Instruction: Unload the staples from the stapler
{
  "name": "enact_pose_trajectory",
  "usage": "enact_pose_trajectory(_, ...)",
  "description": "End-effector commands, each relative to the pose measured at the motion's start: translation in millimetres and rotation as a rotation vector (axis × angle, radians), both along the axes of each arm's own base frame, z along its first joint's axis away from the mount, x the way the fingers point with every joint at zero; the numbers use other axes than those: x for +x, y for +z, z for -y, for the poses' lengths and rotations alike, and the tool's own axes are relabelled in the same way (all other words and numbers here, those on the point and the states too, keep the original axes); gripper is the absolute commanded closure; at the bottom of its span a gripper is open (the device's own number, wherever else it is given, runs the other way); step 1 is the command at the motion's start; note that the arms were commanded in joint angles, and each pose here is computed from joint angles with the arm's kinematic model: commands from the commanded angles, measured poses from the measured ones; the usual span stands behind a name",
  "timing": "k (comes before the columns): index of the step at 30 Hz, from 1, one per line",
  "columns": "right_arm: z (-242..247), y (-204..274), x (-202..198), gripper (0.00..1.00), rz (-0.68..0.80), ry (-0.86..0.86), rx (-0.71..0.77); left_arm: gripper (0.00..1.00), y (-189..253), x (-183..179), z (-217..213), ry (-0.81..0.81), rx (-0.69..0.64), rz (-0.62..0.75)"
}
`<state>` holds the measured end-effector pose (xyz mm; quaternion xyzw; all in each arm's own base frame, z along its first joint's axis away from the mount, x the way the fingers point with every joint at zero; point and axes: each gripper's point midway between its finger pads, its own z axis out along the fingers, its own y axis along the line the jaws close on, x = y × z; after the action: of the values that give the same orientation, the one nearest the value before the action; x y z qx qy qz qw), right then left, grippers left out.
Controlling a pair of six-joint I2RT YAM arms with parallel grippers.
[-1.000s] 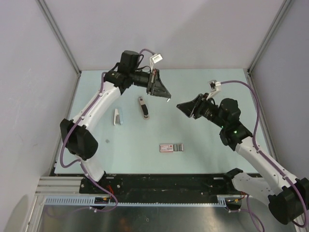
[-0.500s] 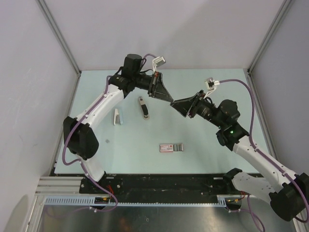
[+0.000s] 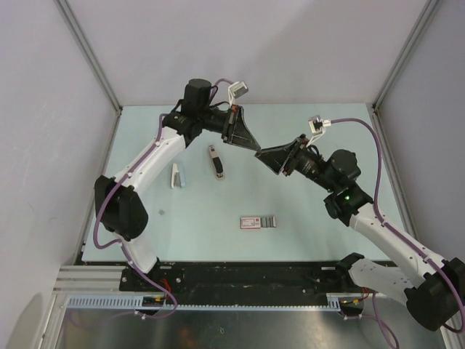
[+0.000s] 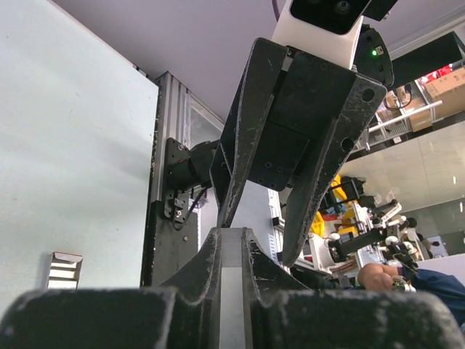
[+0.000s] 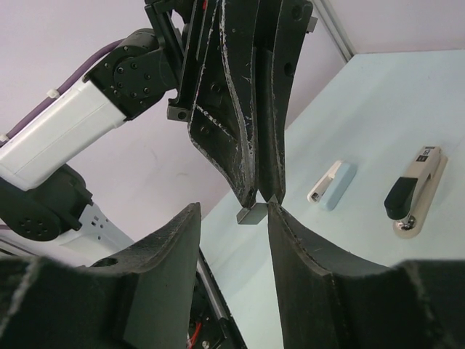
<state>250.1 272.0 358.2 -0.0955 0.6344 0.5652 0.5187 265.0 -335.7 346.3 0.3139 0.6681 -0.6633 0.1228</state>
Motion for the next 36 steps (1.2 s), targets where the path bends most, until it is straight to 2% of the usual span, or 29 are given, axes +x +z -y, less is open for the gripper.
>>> enact_pose_trajectory(1, -2, 29, -9, 0.53, 0.054, 0.031, 0.046, 0.98, 45, -20, -6, -0.053, -0.074, 0.080)
enact_pose_trajectory(10, 11, 34, -12, 0.52, 0.054, 0.001, 0.046, 0.98, 72, -18, -8, -0.044, -0.101, 0.113)
enact_pose_trajectory(22, 12, 73, -16, 0.52, 0.129, 0.081, 0.201, 0.98, 81, -26, -5, -0.068, -0.115, 0.120)
enact_pose_trajectory(36, 7, 71, -12, 0.53, 0.117, 0.098, 0.217, 0.98, 81, -28, -3, -0.069, -0.115, 0.107)
